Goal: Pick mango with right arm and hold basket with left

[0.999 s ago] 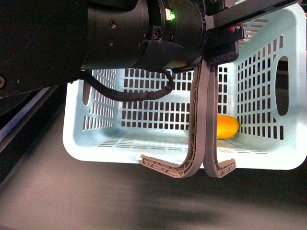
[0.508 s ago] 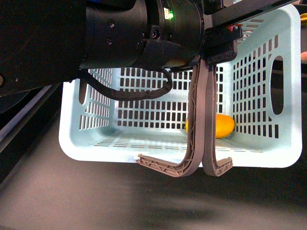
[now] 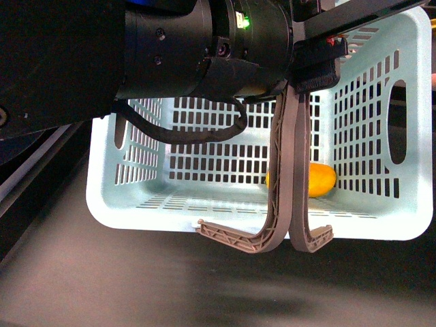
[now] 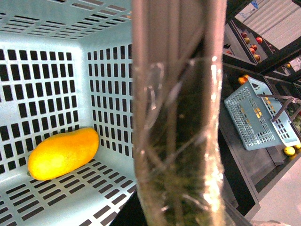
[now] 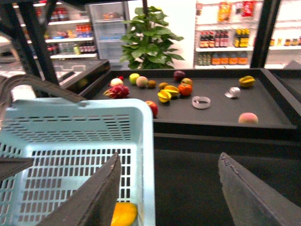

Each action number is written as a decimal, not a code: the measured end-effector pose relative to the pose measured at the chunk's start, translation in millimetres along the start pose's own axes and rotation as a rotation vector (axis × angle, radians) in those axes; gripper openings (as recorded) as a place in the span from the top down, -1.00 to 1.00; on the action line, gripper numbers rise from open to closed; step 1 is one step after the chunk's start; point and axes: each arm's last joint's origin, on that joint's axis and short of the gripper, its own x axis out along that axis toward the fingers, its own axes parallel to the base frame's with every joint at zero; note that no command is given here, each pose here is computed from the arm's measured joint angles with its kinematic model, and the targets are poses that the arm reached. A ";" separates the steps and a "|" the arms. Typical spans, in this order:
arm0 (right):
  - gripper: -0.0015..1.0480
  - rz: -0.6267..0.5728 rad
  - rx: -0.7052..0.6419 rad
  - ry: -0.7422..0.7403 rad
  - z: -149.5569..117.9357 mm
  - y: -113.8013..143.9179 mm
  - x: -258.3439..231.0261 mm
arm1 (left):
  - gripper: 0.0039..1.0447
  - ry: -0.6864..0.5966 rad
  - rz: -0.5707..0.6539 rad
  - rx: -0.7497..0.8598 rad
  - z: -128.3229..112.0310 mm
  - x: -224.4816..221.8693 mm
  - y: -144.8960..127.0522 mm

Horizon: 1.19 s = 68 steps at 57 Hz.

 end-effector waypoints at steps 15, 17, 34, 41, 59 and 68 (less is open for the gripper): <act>0.89 -0.005 -0.019 0.000 -8.9 -0.2 -8.9 | 0.90 0.000 -0.001 0.000 -0.1 0.1 -0.2; 0.98 -0.005 -0.022 0.001 -9.8 -0.2 -9.9 | 0.90 0.000 0.000 0.000 -0.1 0.1 -0.2; 0.96 -0.004 -0.023 -0.006 -21.9 -0.5 -17.5 | 0.90 0.001 -0.001 -0.001 -0.1 0.1 -0.3; 0.96 -0.005 -0.023 -0.008 -21.6 -0.5 -19.6 | 0.90 0.001 -0.001 -0.001 -0.1 0.1 -0.3; 0.96 -0.004 -0.023 -0.010 -21.8 -0.4 -24.7 | 0.90 0.001 -0.001 -0.001 -0.1 0.1 -0.3; 0.96 -0.005 -0.024 0.024 -26.6 -0.5 -33.4 | 0.90 0.001 -0.001 -0.001 -0.1 0.1 -0.3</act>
